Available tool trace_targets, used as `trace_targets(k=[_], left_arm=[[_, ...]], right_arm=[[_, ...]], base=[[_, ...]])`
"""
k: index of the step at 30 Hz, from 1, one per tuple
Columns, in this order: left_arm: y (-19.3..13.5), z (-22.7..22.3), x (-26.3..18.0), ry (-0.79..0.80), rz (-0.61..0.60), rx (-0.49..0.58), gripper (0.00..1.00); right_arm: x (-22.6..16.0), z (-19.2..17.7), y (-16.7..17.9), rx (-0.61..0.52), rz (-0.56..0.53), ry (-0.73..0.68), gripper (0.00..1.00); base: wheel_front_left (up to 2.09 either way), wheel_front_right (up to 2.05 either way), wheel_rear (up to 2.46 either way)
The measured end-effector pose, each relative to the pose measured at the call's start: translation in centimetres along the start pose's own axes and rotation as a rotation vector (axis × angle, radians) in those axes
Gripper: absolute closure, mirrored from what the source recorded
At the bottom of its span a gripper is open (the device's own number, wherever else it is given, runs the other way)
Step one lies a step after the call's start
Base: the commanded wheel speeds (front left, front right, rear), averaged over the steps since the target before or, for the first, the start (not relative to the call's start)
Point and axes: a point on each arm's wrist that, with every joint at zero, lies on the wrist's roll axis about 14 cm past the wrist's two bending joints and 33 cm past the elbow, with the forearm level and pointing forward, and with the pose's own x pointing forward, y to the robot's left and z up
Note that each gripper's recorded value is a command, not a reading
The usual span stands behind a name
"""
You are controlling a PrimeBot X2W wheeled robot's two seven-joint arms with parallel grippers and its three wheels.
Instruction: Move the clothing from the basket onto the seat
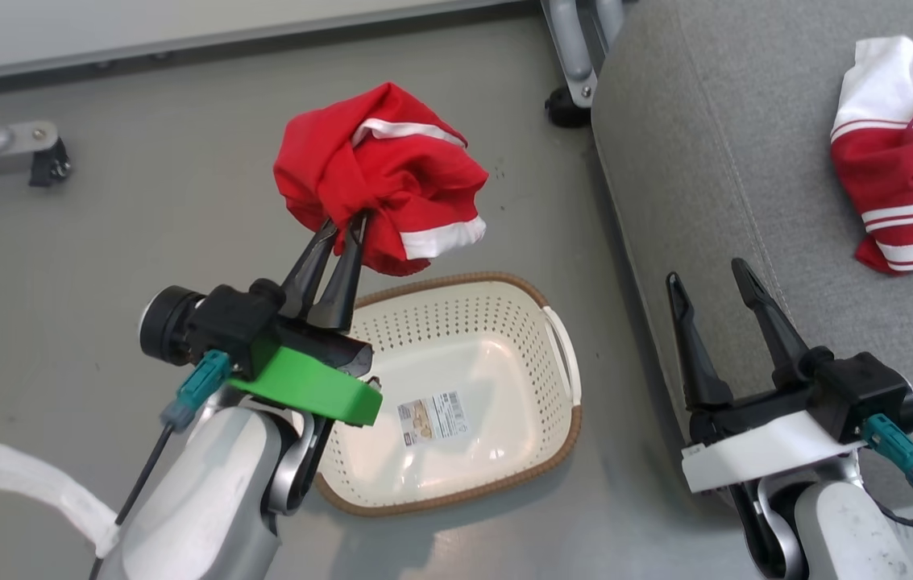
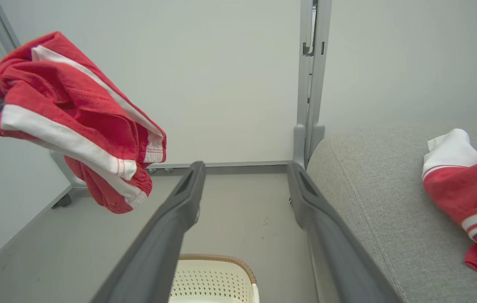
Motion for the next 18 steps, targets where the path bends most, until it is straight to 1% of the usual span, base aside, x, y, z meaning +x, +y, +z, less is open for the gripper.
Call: trace_targets(k=[4, 8, 18], left_arm=[[-0.1, 3.7, -1.0, -0.095, 0.021, 0.03, 1.0], [-0.6, 6.1, -2.5, -0.158, 0.035, 0.046, 1.0], [-2.0, 7.9, -6.0, -0.198, 0.062, 0.038, 1.0]], right_arm=[[-0.7, 0.8, 0.6, 0.005, 0.012, -0.012, 0.0], [-1.5, 1.3, 1.2, 0.009, 0.023, -0.015, 0.0], [-3.3, 2.7, 2.3, 0.013, 0.045, -0.032, 0.0]], base=[[0.0, 0.0, 0.0], [0.0, 0.0, 0.0], [0.0, 0.0, 0.0]])
